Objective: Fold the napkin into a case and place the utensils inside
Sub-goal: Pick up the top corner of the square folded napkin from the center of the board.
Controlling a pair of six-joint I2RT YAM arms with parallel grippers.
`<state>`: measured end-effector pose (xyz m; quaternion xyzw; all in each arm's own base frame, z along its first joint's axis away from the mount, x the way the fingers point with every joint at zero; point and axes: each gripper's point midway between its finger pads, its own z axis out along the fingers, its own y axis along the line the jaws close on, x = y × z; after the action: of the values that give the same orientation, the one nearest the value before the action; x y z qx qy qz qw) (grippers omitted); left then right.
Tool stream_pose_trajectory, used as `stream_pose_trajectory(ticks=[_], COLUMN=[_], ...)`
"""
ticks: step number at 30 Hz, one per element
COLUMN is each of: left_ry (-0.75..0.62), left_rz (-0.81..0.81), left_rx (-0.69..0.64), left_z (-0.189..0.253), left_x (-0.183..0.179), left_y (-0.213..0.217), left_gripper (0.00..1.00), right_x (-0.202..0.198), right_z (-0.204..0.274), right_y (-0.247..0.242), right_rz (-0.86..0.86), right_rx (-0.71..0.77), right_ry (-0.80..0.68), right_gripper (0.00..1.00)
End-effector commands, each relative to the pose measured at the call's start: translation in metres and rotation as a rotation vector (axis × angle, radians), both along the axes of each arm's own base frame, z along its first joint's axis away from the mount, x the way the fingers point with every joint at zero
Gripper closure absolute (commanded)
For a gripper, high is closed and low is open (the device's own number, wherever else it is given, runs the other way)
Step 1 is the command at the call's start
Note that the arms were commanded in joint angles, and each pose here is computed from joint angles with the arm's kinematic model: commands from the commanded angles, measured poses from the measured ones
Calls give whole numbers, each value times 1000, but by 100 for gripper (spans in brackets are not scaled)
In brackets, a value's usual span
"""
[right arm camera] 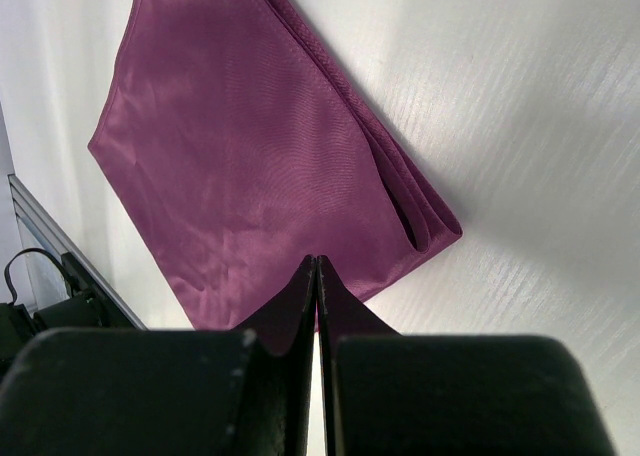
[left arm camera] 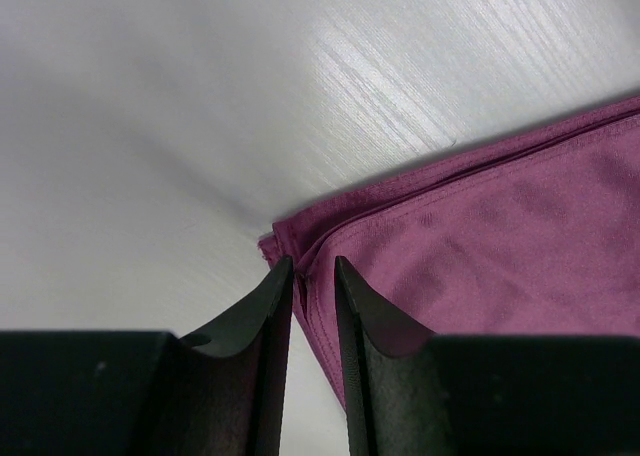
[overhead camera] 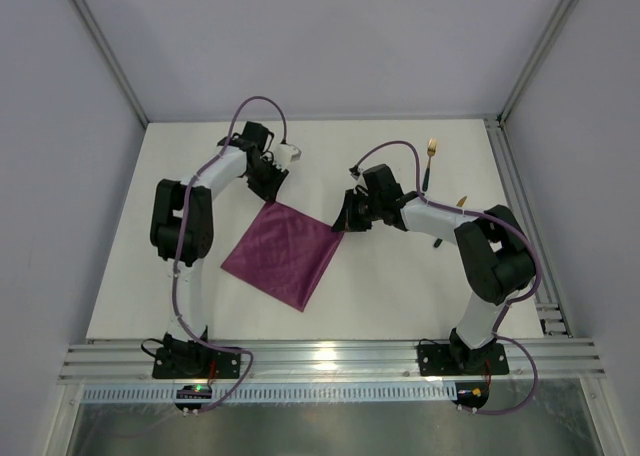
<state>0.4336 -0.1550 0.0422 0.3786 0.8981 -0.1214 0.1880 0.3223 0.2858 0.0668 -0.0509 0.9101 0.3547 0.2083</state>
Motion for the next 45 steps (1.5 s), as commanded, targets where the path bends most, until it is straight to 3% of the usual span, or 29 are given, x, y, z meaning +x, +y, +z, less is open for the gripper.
stream_pose_trajectory(ticks=[1,9,14,15,18,35,45], left_ry=[-59,-36,-31,-29,-30,-32,52], left_rz=[3,4,0,2,-3,-43,-98], left_rx=[-13,7,0,0,3,-98,-112], left_z=[20,6,6,7,7,47,35], left_x=[6,8,6,5,5,-31,-74], left_y=[1,3,2,2,2,-7,-9], left_gripper=[75,75,86,92,100,100,100], right_x=[3,3,4,5,6,3,1], right_z=[3,3,4,3,3,-12,-16], right_y=[1,1,0,-1,-1,-3,-2], right_rz=[5,6,5,3,3,-12,-15], right_rx=[0,-1,-2,-4,-4,-18,-18], right_ry=[-27,-23,-25,-23,-23,20,31], right_gripper=[96,96,96,96,96,96,96])
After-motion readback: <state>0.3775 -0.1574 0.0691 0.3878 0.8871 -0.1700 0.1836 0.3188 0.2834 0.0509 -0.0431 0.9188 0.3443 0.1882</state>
